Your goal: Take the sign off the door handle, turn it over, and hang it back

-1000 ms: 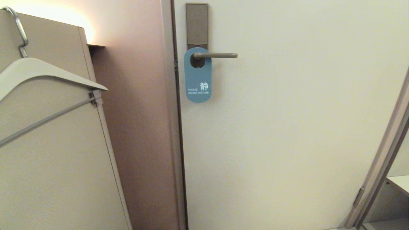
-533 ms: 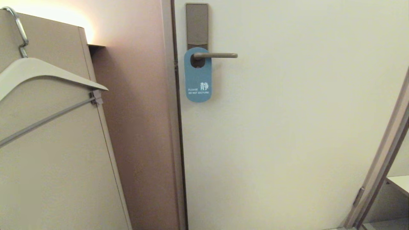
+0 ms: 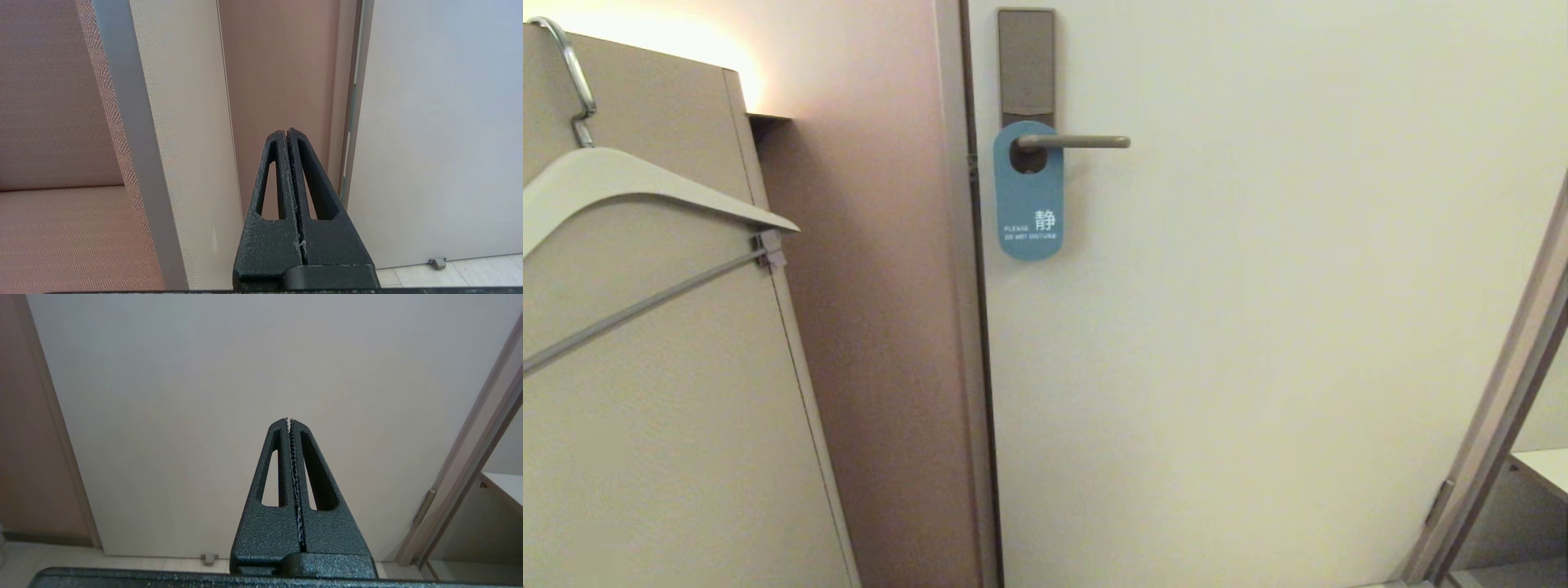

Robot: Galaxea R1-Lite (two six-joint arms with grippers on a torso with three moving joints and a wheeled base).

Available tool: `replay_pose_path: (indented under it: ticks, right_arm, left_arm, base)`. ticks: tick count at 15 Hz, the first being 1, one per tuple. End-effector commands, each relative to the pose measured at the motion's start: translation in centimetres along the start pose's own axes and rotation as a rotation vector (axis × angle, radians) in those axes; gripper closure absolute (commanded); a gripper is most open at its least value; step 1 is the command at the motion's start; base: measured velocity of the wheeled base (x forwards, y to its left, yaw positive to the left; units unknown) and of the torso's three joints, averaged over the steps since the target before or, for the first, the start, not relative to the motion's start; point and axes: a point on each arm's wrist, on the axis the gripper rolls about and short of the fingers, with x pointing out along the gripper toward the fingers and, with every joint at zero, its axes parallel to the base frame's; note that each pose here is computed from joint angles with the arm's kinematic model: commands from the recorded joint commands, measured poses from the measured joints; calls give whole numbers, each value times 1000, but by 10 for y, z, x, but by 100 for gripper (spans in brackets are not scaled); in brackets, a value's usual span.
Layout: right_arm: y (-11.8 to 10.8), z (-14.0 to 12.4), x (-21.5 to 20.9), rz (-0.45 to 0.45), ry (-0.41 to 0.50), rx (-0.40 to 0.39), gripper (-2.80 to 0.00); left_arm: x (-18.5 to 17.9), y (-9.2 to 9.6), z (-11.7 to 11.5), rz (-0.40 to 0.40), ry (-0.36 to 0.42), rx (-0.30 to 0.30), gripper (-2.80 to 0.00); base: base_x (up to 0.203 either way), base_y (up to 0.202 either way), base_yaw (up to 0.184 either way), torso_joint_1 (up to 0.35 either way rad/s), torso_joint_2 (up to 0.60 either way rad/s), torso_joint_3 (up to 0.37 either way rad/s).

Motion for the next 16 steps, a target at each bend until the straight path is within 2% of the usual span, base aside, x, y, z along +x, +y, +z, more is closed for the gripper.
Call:
replay_pose_path:
  ticks: [1,16]
  right_arm:
    - [0,0,-1,0,-7,-1,0]
    - [0,0,-1,-2,-5,-1,0]
  left_arm:
    - [0,0,0,0,0,0,0]
    - [0,0,0,0,1,0,0]
  base:
    - [0,0,0,0,0,0]
    - [0,0,0,0,0,0]
